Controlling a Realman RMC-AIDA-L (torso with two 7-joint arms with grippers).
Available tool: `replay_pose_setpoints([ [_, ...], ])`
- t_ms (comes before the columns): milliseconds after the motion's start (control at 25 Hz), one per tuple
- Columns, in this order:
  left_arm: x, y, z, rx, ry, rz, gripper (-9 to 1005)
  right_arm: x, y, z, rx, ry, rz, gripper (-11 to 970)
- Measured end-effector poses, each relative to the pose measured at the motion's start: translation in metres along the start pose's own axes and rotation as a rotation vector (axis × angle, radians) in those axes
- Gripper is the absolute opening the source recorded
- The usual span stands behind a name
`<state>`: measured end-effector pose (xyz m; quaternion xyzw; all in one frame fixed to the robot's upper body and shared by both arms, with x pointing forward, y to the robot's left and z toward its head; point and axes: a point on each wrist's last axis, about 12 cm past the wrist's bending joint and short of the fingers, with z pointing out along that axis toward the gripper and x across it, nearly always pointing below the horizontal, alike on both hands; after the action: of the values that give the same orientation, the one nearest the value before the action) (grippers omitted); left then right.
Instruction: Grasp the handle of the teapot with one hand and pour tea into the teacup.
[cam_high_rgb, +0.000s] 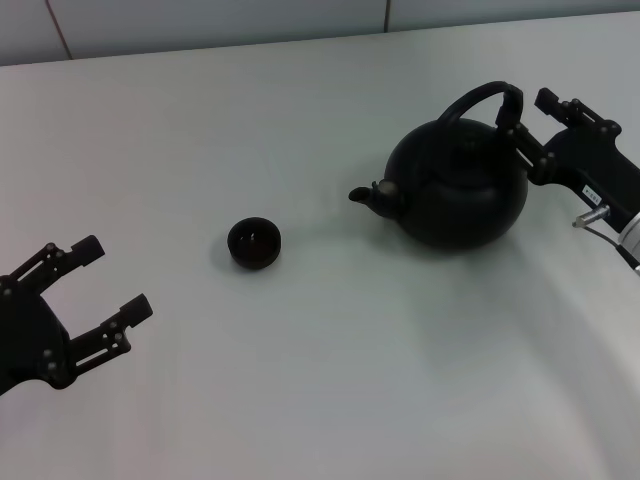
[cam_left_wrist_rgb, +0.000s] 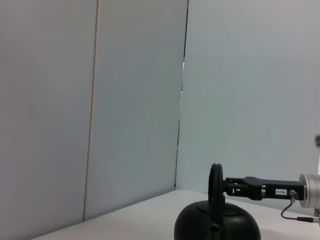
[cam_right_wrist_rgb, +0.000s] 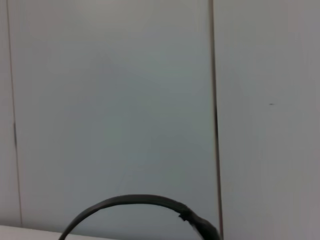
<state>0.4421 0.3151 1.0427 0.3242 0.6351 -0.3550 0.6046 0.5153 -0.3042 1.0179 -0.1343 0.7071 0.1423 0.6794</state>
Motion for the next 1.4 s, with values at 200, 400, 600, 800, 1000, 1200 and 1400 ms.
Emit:
replay_pose_setpoints([
  [200,0.0,0.0,0.0,0.002,-0.001,0.0,846,0.001,0.001,-0.004,-0.002,-0.005,0.004,584],
  [400,0.002,-0.002,0.002,0.003,-0.006,-0.004,846,0.005,0.003,-0.024,-0.001,-0.034,0.02,680],
  [600,0.002,0.001,0.007,-0.003,-0.006,-0.005,846,0.009,0.009,-0.053,0.025,-0.092,0.069,681],
  [800,-0.005,0.009,0.018,0.029,-0.008,-0.004,846,0.002,0.009,-0.07,-0.045,-0.146,0.099,681],
  [1000,-0.027,0.036,0.027,0.138,0.084,-0.021,846,-0.026,-0.002,-0.078,-0.411,-0.056,0.094,681],
  [1200,-0.055,0.065,0.035,0.23,0.229,-0.063,846,-0.059,-0.024,-0.062,-0.662,0.205,0.002,681],
  [1400,-0.072,0.079,0.043,0.281,0.33,-0.076,846,-0.081,-0.032,-0.036,-0.791,0.399,-0.093,681],
])
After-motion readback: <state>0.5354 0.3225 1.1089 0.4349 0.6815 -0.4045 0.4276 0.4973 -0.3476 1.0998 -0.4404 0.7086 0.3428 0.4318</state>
